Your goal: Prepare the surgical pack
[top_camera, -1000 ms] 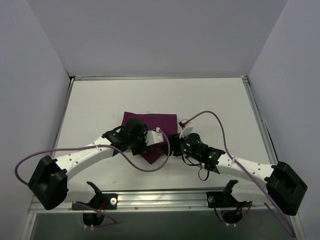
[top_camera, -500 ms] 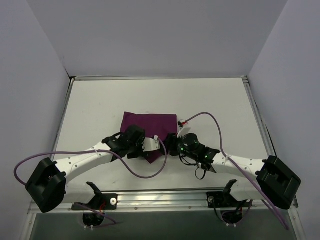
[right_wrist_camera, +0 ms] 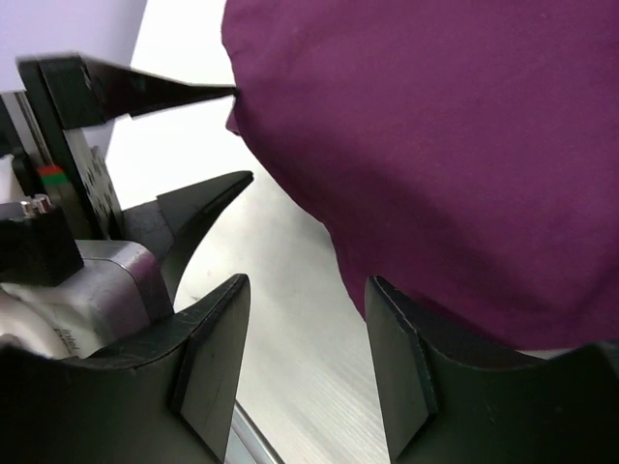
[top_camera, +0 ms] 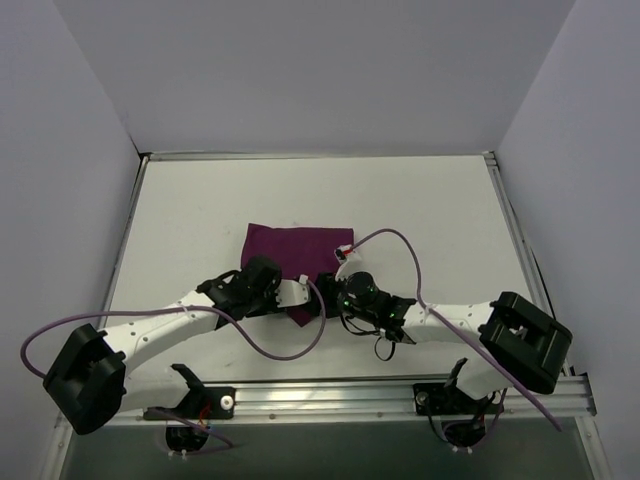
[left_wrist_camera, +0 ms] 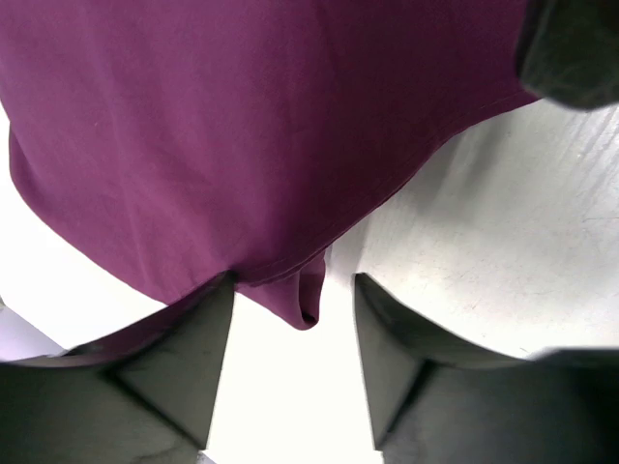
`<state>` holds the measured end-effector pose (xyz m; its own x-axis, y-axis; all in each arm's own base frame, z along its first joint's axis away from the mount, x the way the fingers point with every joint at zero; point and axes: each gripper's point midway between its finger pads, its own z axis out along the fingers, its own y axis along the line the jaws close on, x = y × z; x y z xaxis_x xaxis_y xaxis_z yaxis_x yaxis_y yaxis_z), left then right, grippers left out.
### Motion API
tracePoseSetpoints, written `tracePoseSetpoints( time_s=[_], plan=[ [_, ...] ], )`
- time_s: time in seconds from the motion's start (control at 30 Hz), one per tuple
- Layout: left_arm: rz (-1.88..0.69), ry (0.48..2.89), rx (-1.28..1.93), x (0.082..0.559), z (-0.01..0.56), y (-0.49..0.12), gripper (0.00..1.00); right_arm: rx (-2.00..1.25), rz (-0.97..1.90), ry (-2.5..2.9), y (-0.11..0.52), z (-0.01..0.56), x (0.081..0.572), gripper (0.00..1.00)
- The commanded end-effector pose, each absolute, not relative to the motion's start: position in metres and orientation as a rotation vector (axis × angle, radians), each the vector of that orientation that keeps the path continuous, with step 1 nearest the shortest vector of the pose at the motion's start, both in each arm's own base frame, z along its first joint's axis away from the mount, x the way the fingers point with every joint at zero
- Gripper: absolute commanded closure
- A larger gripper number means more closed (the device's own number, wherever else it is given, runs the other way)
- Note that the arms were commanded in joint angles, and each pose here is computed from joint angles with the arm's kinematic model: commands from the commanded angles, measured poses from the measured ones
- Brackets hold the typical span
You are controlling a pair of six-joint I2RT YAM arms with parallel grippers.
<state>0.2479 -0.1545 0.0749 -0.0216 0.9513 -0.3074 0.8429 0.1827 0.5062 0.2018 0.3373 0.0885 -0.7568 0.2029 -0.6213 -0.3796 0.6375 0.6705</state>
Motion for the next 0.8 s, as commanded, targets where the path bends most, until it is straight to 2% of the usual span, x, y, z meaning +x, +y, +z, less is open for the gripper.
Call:
tracePoseSetpoints(
  time_s=[0.0, 0.33, 0.37, 0.43, 0.57, 0.6, 0.63, 0.7, 0.77],
  plan=[
    [0.261, 1.848, 1.615, 0.258, 0.085, -0.153, 0.42, -0.079, 1.178, 2.055, 0.355, 0.118, 0.218, 0.53],
    [0.227, 1.863, 1.547, 0.265, 0.09, -0.154, 0.7, -0.007, 1.164, 2.068, 0.344, 0.107, 0.223, 0.57],
    [0.22, 1.865, 1.543, 0.264, 0.09, -0.155, 0.75, -0.001, 1.162, 2.07, 0.341, 0.105, 0.222, 0.58],
    [0.202, 1.871, 1.542, 0.263, 0.087, -0.156, 0.78, 0.009, 1.159, 2.074, 0.338, 0.103, 0.221, 0.58],
    [0.129, 1.898, 1.591, 0.252, 0.073, -0.159, 0.57, 0.016, 1.163, 2.072, 0.337, 0.102, 0.221, 0.58],
    [0.118, 1.901, 1.599, 0.249, 0.072, -0.159, 0.48, 0.016, 1.163, 2.072, 0.337, 0.101, 0.22, 0.58],
    [0.113, 1.893, 1.6, 0.249, 0.073, -0.16, 0.43, 0.017, 1.163, 2.074, 0.336, 0.1, 0.22, 0.58],
    [0.13, 1.851, 1.59, 0.255, 0.076, -0.161, 0.4, 0.02, 1.167, 2.07, 0.336, 0.1, 0.221, 0.58],
    [0.223, 1.791, 1.518, 0.274, 0.086, -0.16, 0.43, 0.023, 1.175, 2.069, 0.336, 0.098, 0.22, 0.58]
  ],
)
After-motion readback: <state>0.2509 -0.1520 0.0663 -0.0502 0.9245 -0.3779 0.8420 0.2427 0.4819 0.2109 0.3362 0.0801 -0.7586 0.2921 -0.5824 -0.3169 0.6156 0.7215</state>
